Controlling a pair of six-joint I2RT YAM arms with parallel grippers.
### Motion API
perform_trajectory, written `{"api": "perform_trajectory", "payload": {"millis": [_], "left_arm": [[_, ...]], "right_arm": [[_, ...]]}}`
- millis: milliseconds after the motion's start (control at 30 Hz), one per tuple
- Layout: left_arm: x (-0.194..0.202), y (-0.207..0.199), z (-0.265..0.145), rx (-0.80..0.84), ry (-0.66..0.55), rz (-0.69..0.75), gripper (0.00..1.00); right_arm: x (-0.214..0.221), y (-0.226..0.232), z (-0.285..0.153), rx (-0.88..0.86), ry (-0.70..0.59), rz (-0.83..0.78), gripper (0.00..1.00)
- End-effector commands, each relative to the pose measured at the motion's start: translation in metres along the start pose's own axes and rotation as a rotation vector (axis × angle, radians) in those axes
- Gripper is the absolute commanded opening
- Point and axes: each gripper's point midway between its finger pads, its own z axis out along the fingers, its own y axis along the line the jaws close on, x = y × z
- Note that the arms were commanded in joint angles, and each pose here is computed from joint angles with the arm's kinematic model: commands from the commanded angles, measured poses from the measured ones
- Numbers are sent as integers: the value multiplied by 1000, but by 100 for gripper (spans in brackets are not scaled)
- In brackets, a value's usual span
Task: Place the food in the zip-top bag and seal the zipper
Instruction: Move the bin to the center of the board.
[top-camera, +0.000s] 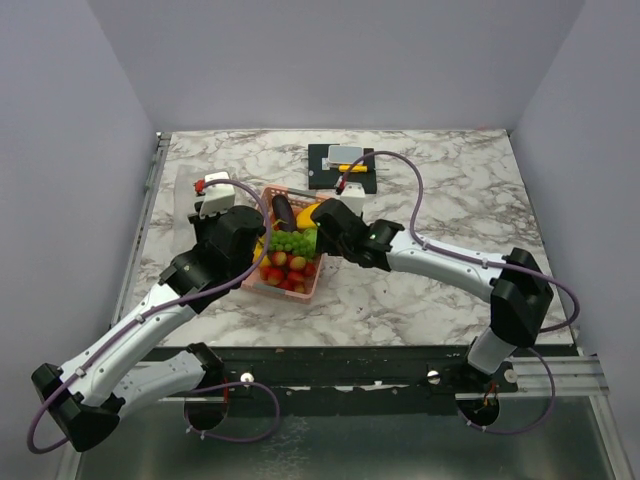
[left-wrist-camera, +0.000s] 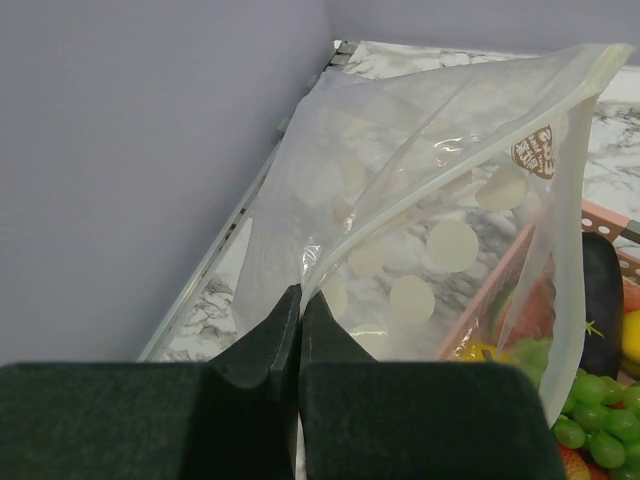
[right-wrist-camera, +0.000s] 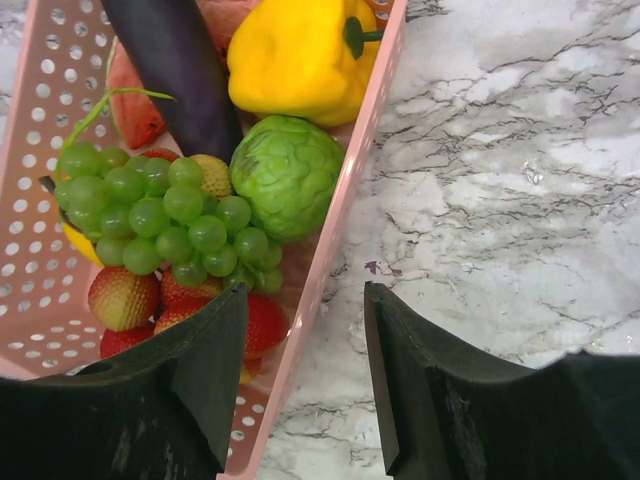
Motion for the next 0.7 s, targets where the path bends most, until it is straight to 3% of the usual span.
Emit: {"api": "perform_trajectory", "payload": {"millis": [0, 667], "left_arm": [[7, -17, 4, 69, 19, -9, 0], [12, -23, 8, 99, 39, -28, 0]], "right_arm": [[17, -3, 20, 35, 39, 40, 55], [45, -11, 52, 71, 97, 65, 41]]}}
